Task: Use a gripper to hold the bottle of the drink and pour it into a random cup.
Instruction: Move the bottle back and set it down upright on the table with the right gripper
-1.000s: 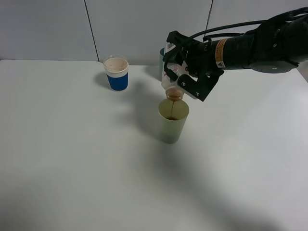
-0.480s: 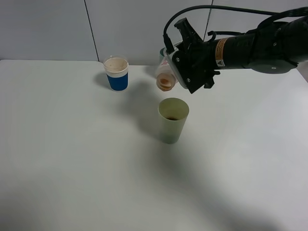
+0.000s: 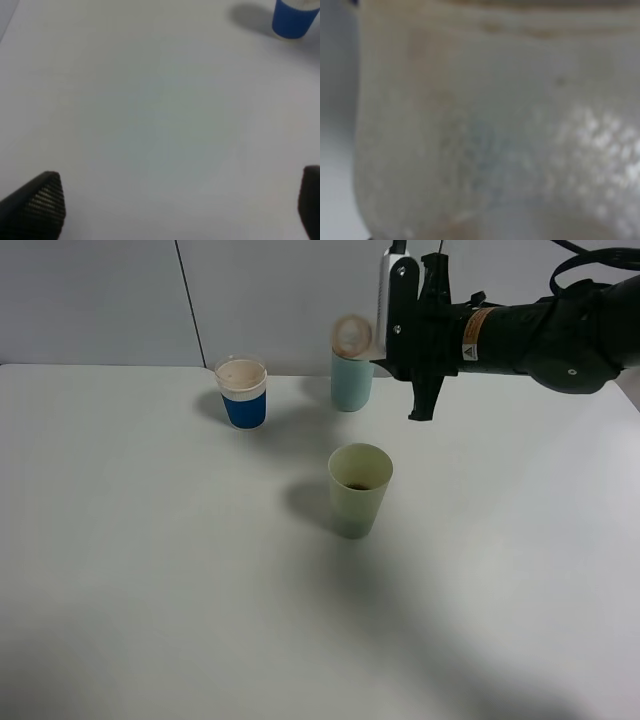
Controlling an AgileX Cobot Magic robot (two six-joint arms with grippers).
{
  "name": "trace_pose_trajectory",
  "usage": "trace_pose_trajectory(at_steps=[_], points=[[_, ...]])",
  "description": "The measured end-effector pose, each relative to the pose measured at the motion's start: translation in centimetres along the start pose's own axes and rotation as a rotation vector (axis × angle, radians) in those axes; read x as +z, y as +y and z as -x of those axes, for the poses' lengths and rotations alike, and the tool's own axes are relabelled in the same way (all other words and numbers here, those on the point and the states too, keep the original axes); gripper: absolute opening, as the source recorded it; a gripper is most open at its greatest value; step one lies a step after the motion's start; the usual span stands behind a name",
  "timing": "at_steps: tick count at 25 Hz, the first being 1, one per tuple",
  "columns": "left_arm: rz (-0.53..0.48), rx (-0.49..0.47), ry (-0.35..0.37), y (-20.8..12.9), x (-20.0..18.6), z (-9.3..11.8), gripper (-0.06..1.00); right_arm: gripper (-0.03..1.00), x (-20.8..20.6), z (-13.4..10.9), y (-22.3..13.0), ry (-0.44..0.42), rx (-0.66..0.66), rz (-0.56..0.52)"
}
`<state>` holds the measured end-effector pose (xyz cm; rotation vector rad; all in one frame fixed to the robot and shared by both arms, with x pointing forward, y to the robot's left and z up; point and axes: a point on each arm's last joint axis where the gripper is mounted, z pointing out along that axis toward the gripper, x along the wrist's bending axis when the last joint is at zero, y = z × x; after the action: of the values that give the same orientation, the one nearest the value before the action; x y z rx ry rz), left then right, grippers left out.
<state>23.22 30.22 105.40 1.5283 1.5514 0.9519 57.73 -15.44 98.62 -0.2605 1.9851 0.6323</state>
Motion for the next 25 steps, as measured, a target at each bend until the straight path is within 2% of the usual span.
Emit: trace_pose_trajectory(at_steps=[10,15,21,25], points=[[0.000,0.000,0.000,0.0,0.0,0.0,0.93,0.36,-0.4,2.4,-1.1,-0.254,0.578,0.014],[0.000,0.000,0.000,0.0,0.0,0.0,0.93,0.36,-0.7,3.0,-1.7,-0.349,0.927,0.028],[0.000,0.000,0.000,0.0,0.0,0.0,0.93,0.36,-0.8,2.9,-2.6,-0.408,1.318,0.011],[0.000,0.000,0.000,0.0,0.0,0.0,0.93,0.36,-0.2,1.7,-3.3,-0.372,1.396,-0.067]])
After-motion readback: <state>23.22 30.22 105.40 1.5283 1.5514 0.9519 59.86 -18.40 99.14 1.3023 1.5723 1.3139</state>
